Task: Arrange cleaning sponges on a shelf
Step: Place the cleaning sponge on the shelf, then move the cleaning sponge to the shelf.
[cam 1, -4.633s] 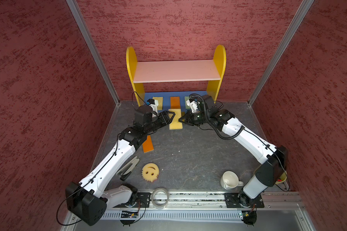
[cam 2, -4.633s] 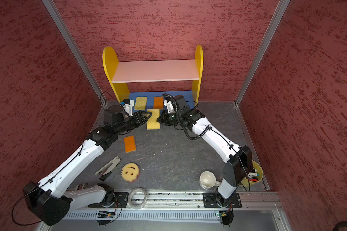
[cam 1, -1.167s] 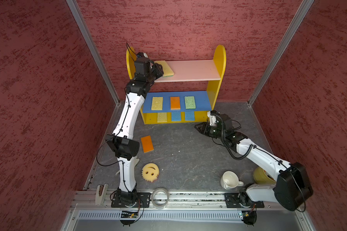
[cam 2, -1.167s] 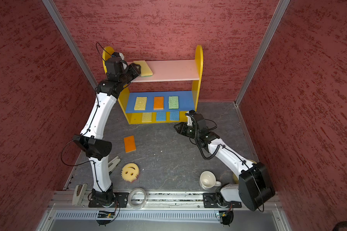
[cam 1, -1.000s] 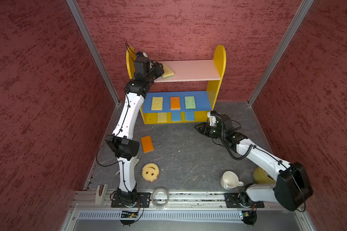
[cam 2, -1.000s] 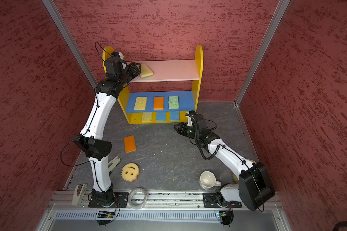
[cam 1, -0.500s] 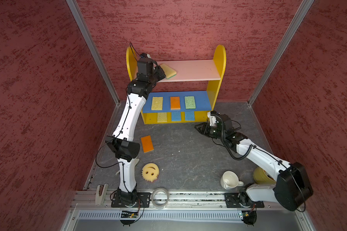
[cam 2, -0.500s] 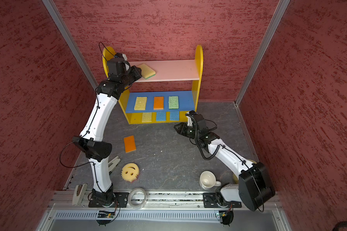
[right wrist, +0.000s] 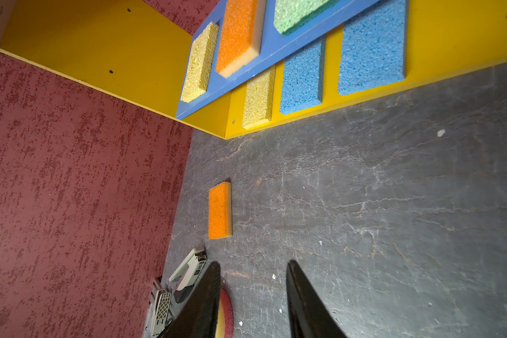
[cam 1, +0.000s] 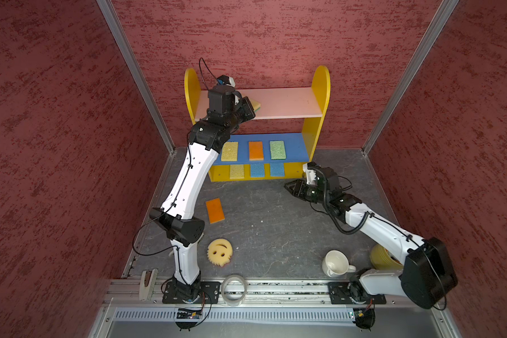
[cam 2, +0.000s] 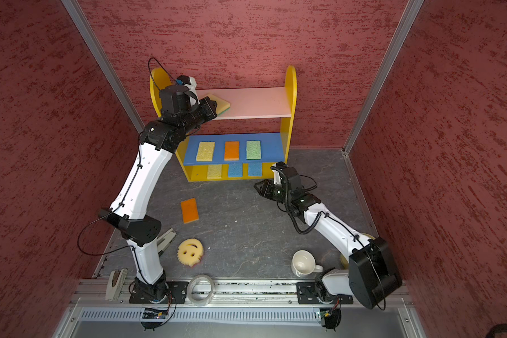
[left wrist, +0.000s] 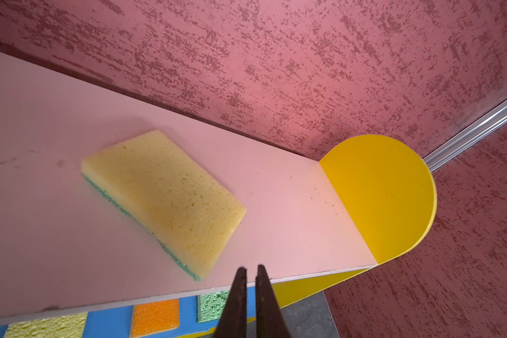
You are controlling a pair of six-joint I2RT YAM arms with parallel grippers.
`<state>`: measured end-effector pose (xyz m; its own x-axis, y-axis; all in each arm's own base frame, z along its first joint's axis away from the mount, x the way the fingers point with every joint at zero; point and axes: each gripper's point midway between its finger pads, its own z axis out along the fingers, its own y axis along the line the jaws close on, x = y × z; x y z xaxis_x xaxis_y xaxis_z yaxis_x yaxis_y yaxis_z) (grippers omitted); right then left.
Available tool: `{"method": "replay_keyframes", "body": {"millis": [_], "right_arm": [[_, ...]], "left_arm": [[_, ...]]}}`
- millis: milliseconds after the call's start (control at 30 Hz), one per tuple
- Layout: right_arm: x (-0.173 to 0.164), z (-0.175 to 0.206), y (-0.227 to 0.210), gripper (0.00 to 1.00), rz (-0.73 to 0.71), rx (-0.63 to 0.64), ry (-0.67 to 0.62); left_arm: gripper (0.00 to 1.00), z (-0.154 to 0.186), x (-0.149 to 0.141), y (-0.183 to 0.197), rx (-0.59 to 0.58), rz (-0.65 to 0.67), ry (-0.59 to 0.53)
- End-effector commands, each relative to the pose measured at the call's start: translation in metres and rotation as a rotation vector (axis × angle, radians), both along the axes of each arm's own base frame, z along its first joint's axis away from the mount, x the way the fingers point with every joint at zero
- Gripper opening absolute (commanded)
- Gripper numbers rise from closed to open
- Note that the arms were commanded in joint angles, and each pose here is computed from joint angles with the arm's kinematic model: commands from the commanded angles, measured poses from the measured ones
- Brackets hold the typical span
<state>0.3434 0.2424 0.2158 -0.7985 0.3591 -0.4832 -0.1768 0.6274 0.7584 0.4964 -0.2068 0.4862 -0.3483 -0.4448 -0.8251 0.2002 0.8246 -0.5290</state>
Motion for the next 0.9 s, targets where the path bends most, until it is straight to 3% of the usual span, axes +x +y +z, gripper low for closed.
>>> {"method": "replay_keyframes", "body": {"millis": [0, 300, 867], "right_arm": [[0.004, 0.011, 0.0, 0.39, -0.002, 0.019, -0.034], [0.004, -0.003, 0.002, 0.39, -0.001, 0.023, -0.003], [0.005, -0.002, 0.001, 0.39, -0.013, 0.036, -0.011]], "left_arm": [[0.02, -0.013, 0.012, -0.013, -0.003, -0.035, 0.026], [0.0, -0.033, 0.013, -0.042, 0.04, -0.076, 0.058], [0.0, -0.04, 0.022, 0.021, 0.143, 0.137, 0.09]]}}
